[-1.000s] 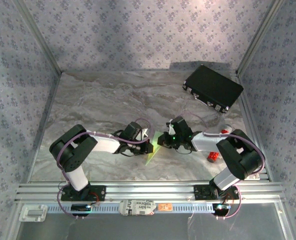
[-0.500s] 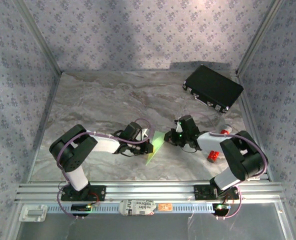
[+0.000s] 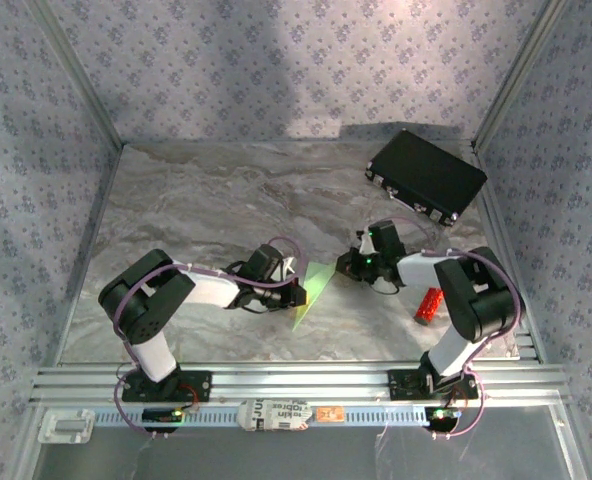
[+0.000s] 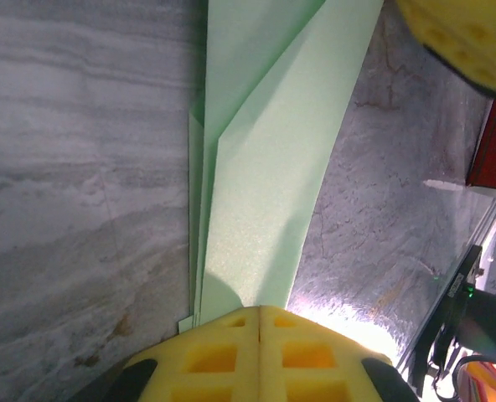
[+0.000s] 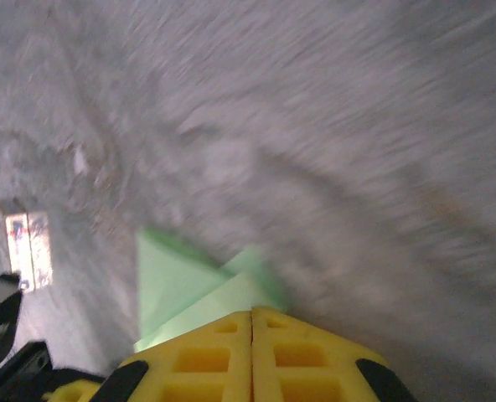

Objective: Fold a paper plane with a square sheet of paper (pick it up from the middle)
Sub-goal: Fold the wing for the fifth time at the center of the table, then move a paper plane to the center of the table.

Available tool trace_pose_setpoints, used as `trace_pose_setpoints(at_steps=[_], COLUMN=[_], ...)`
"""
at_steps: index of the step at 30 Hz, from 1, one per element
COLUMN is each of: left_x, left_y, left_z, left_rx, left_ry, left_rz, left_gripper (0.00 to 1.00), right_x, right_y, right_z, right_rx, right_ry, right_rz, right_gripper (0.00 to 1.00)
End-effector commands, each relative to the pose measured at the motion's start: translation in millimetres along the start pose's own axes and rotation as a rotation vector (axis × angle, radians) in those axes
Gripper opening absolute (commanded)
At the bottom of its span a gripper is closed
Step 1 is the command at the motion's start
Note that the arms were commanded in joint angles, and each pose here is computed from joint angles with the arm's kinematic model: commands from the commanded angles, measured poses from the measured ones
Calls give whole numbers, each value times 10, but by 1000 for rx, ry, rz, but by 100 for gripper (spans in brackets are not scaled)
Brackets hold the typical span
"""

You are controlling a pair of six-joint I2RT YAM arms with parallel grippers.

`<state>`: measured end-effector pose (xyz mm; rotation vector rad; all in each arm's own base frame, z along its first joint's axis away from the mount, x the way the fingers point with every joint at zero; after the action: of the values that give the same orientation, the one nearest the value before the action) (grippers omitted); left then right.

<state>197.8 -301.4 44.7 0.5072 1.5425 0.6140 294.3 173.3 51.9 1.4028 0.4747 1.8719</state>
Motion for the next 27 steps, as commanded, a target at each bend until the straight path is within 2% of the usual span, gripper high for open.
trace_pose_setpoints(at_steps=[1, 4, 8, 13, 18, 21, 27], left_x=[365, 328, 156, -230, -306, -205, -129], left_y=[-36, -38, -36, 106, 431, 544, 460], left_z=[-113, -77, 4, 116, 187, 217, 202], left_rx=[1, -29, -95, -174, -230, -228, -116], left_ry=[101, 123, 117, 44, 7, 25, 34], left_rz=[122, 101, 80, 43, 63, 61, 21], left_gripper=[0, 0, 0, 18, 25, 26, 24], right_x=[-35, 97, 295, 402, 437, 493, 489], right_y=[102, 241, 336, 376, 386, 356, 264], right_z=[211, 352, 285, -15, -218, -309, -459], right_rx=[-21, -56, -62, -67, -63, -45, 1], right_ry=[22, 77, 99, 109, 102, 110, 109], right_rz=[40, 63, 74, 3, -36, -43, -58], right_gripper=[8, 9, 13, 21, 23, 24, 24])
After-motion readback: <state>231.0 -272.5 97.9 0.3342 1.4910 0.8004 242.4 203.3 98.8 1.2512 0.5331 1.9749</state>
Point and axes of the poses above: each hand's point on the last joint's axis, 136 mm out from that joint toward the fingers, its own y axis back along the fingers, its own x axis along the line the jaws close on, z = x × y, the point moved 4 cm from there along y, back along the fingers, and after that the axes turned 10 degrees about y, right-handed, at the moved point
